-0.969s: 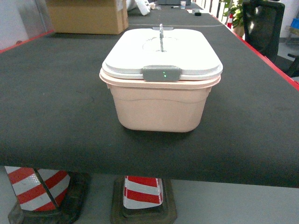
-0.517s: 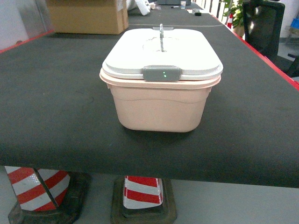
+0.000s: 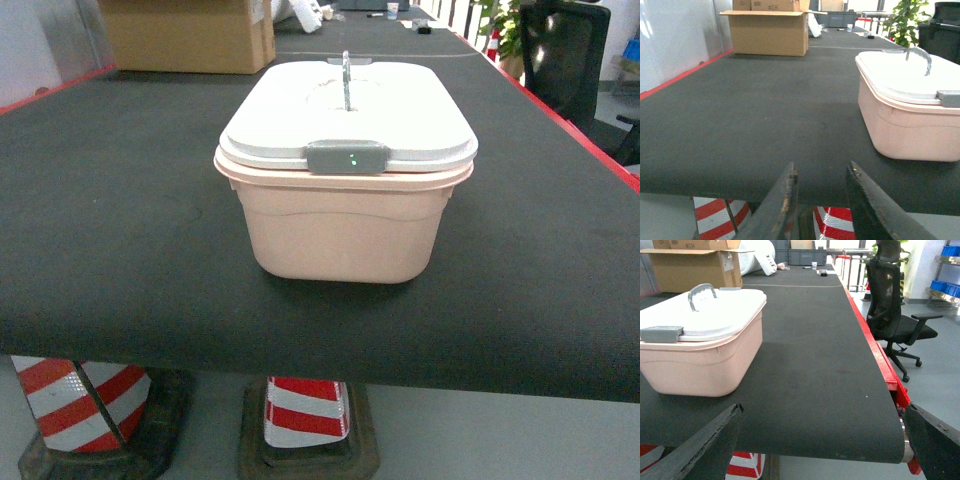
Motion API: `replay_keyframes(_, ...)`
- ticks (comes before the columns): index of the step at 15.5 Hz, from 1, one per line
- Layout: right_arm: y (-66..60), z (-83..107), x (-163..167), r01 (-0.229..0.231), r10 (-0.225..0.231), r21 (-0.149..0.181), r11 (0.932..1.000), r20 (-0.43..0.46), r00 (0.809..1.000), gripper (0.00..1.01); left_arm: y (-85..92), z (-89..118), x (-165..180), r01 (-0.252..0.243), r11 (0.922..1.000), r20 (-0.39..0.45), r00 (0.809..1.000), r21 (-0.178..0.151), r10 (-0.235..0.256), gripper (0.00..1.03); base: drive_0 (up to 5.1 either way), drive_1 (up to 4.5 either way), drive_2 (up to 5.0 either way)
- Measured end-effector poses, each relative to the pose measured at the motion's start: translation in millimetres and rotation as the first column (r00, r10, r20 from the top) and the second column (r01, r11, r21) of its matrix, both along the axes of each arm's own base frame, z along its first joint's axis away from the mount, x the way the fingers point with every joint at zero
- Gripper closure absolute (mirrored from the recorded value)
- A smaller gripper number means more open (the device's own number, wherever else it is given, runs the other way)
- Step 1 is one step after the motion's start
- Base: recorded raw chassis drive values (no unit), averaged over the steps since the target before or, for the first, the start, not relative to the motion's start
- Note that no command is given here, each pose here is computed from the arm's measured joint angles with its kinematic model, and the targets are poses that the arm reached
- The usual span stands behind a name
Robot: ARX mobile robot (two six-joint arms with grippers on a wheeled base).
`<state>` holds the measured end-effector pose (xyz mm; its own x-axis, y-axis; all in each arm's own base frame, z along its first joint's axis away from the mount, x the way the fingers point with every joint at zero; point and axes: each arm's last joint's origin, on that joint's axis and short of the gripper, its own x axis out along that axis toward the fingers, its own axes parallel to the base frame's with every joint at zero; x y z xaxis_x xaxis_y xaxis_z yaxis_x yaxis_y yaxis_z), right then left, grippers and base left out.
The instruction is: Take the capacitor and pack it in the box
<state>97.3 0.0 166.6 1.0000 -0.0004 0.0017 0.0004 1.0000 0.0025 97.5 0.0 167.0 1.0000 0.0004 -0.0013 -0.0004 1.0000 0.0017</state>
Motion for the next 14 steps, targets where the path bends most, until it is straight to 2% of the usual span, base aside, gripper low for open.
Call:
replay_keyframes(6,0.0,0.0,0.0,0.0,0.0,0.0,1.0,0.0,1.0,0.03,0.0,0.0,0.0,0.0,1.0,0.0,1.0,0.001,0.0,0.03,0.0,0.0,0.0)
replay_keyframes(7,0.0,0.0,0.0,0.0,0.0,0.0,1.0,0.0,1.0,0.03,0.0,0.0,0.0,0.0,1.0,0.0,1.0,0.0,0.0,0.06,0.0,0.0,0.0)
replay_keyframes(14,0.0,0.0,0.0,0.0,0.0,0.0,1.0,0.0,1.0,0.03,0.0,0.0,0.0,0.0,1.0,0.0,1.0,0.0,0.0,0.05,0.0,0.0,0.0)
